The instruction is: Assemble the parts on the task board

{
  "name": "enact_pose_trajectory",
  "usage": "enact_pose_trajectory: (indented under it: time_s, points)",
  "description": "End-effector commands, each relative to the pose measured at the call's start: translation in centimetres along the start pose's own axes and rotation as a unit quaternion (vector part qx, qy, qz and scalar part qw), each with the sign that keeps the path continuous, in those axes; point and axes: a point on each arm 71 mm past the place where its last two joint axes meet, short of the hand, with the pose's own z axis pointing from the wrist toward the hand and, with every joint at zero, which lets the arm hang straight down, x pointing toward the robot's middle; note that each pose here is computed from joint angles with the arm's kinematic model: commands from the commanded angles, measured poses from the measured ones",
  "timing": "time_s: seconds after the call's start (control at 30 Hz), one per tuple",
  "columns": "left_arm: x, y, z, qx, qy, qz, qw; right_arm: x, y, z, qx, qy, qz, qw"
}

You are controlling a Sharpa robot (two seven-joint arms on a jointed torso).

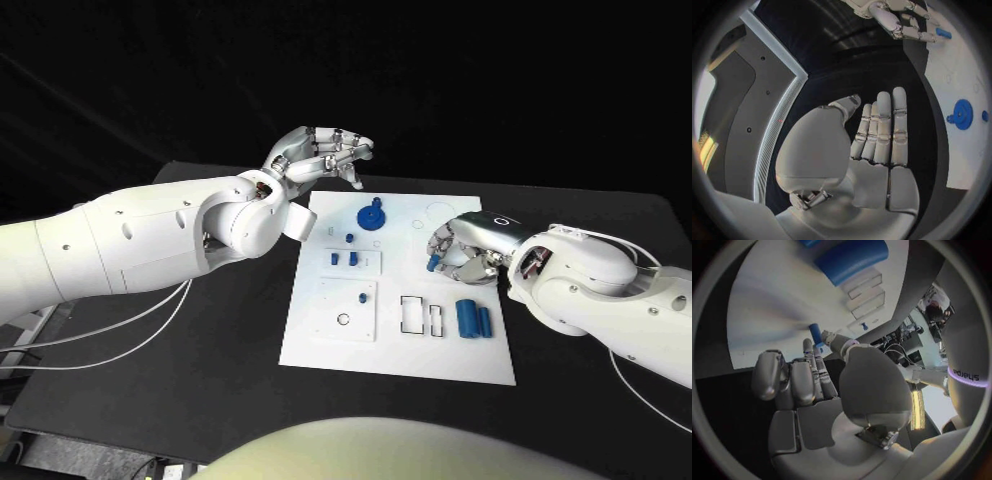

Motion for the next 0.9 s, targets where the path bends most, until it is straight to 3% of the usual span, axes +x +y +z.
enact_pose_trajectory:
  time_s: [0.03,0.53,0.9]
  points:
    - [0.21,-0.09,0.02,0.003,0.009,-0.006,1.0,0.41,0.06,0.11,-0.003,0.012,-0.003,1.0]
    - [0.18,-0.09,0.0,0.002,0.009,-0.006,1.0,0.78,-0.12,0.33,0.004,0.008,-0.003,1.0]
    - [0.18,-0.09,0.01,0.002,0.009,-0.006,1.0,0.59,-0.18,0.41,0.004,-0.011,0.0,1.0]
